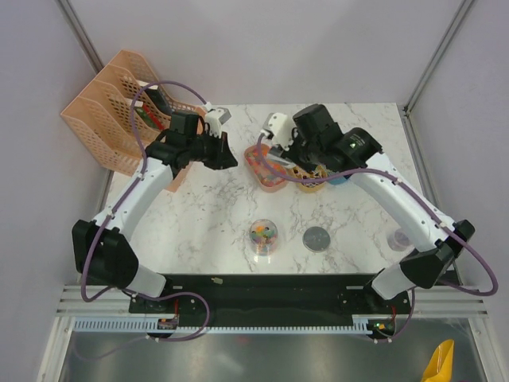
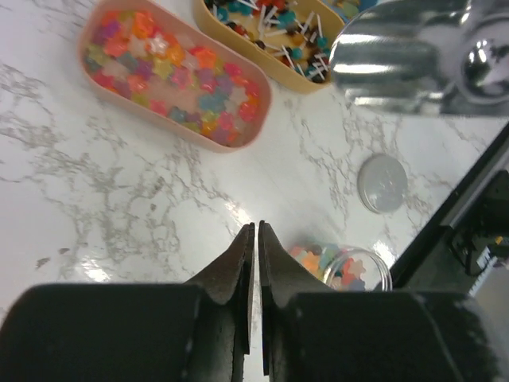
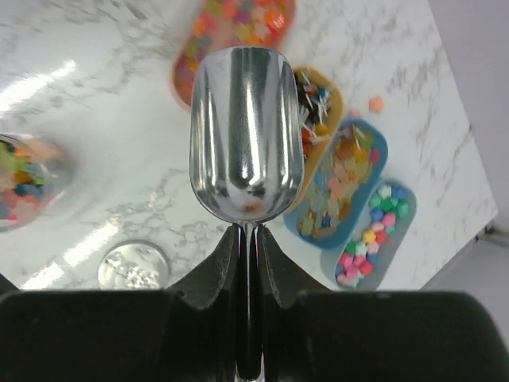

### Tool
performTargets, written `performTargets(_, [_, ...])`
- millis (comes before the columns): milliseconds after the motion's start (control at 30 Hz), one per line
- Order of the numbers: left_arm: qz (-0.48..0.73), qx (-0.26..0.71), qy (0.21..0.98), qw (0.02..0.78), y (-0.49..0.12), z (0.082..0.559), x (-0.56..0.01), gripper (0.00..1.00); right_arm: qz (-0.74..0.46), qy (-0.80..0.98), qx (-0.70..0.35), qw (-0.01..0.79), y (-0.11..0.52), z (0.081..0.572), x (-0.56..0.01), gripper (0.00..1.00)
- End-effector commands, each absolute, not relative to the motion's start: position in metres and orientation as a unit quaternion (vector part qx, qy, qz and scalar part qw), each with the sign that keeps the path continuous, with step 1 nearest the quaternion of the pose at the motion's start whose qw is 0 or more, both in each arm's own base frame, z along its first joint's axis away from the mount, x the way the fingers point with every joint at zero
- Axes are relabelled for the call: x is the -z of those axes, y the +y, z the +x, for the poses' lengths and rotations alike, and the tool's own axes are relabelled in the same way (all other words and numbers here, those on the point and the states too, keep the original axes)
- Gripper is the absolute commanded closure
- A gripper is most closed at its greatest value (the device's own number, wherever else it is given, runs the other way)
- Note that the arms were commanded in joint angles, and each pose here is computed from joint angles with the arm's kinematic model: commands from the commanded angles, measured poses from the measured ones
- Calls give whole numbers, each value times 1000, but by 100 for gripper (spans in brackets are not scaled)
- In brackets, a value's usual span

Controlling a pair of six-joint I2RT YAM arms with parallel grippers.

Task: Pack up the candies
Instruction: Adjust the spatula, then scoop the fake candies from the storage box.

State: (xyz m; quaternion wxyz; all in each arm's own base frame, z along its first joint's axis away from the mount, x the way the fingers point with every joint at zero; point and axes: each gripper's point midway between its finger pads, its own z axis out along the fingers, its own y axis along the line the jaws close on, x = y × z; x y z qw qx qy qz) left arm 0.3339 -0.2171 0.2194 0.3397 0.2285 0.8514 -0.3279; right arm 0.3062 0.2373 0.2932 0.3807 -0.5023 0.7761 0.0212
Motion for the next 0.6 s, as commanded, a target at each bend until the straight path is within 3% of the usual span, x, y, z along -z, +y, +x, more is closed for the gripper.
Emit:
performTargets(0, [195,257,836,444,-194,372,-266,89,-408,822,30,396,174,336,-285,100])
performTargets(100, [200,227,841,449,-186,379,-256,87,-334,865,68,369,110,359,-256,100])
performTargets(300, [194,259,853,410,-193,365,-233,86,-204,929,126,283,6,387,-210,100])
performTargets(567, [189,251,863,395,-191,365,-214,86,-176,950,155,208,-46,403,-180,100])
